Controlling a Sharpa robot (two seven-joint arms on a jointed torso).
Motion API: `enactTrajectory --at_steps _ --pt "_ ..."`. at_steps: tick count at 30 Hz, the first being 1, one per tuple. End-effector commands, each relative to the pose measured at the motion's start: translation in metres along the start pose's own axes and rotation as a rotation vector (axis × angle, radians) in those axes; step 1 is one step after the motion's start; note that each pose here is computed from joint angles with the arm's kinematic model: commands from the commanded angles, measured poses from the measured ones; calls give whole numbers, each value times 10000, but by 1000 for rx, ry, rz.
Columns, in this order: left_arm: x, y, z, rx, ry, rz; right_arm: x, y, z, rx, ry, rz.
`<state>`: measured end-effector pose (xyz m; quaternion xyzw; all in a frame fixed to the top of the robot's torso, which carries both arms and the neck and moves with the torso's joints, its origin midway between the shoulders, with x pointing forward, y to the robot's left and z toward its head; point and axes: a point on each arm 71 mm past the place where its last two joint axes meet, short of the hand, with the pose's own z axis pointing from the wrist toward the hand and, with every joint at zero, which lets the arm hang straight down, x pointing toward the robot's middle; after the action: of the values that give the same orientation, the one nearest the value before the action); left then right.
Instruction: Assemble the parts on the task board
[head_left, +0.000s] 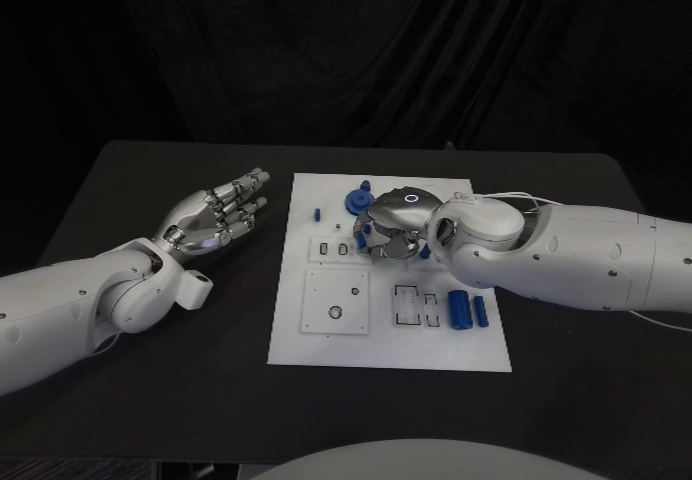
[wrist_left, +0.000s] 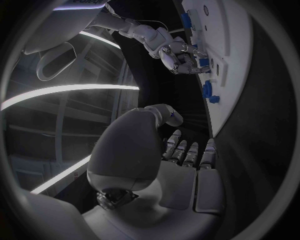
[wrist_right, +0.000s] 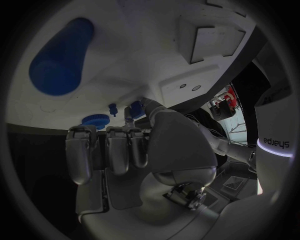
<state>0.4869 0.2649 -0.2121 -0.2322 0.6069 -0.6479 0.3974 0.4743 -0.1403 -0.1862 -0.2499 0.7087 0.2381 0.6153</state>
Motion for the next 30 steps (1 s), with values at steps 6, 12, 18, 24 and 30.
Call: enactTrajectory --at_steps 6,12,18,24,30 --pt "14 -14 1 30 11 -9 62 -16 -11 20 30 -9" --pt "-7 -15 -16 29 0 -1 22 -21 -38 14 -27 1" --pt "-32 -20 -33 29 -27 20 -91 -14 -125 -12 -147 15" --pt "-56 -19 -24 29 -60 48 -298 -78 -204 -31 -283 9" --pt "-72 -1 19 13 -73 63 -483 -135 -281 -41 -386 -3"
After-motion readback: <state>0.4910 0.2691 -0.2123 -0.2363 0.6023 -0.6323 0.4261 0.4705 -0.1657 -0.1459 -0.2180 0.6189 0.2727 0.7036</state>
